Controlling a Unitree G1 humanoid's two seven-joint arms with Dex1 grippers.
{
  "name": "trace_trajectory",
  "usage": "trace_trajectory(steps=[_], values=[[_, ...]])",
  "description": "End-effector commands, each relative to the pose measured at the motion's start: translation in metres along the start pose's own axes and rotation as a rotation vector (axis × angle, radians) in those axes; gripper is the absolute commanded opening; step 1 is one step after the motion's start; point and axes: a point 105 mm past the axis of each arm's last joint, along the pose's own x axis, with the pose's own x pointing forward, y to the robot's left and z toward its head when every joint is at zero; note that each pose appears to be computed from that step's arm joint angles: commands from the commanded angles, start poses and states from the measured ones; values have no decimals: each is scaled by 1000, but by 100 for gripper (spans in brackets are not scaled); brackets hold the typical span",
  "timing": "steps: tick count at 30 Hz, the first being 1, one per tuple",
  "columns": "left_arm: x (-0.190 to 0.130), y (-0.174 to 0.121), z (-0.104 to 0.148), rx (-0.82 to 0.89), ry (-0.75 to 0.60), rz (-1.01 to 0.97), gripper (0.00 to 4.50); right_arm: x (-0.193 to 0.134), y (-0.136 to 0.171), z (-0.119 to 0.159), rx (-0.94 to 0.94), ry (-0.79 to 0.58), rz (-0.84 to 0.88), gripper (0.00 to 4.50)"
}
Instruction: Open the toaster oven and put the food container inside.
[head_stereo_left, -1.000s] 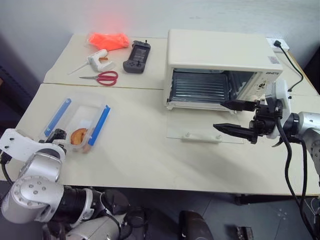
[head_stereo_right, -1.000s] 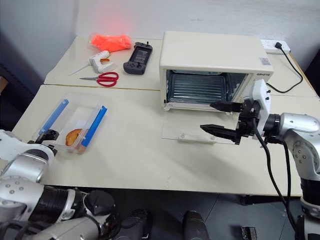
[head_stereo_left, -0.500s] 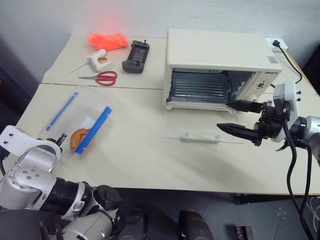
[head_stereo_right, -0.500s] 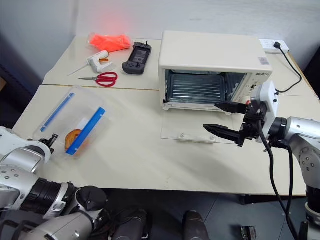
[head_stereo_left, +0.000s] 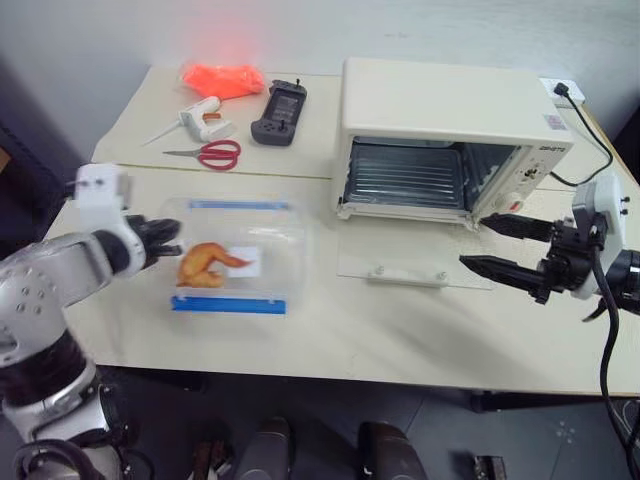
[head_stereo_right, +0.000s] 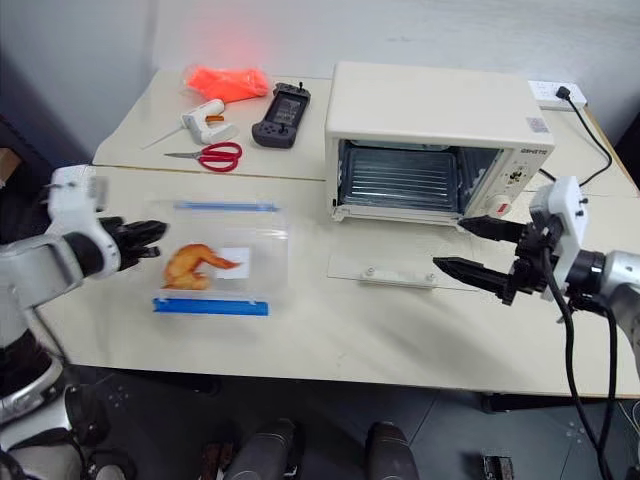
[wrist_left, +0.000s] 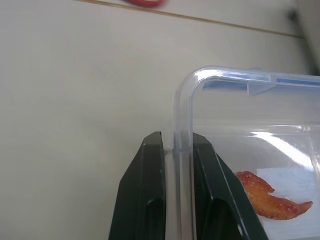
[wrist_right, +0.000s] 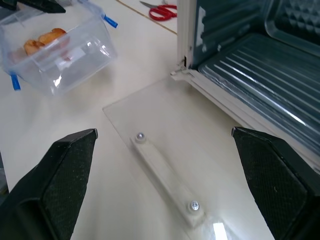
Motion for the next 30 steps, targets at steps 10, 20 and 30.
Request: trace_trajectory(steps=[10, 20, 30], values=[[71, -95, 43, -67, 59, -206, 23, -27, 17, 8, -75, -24, -134, 450], [112, -155, 44, 32, 73, -255, 23, -45, 21, 5, -66, -19, -231, 450], [142, -172, 30, 16, 107, -266, 94, -43, 19, 4, -59, -20, -249, 450]])
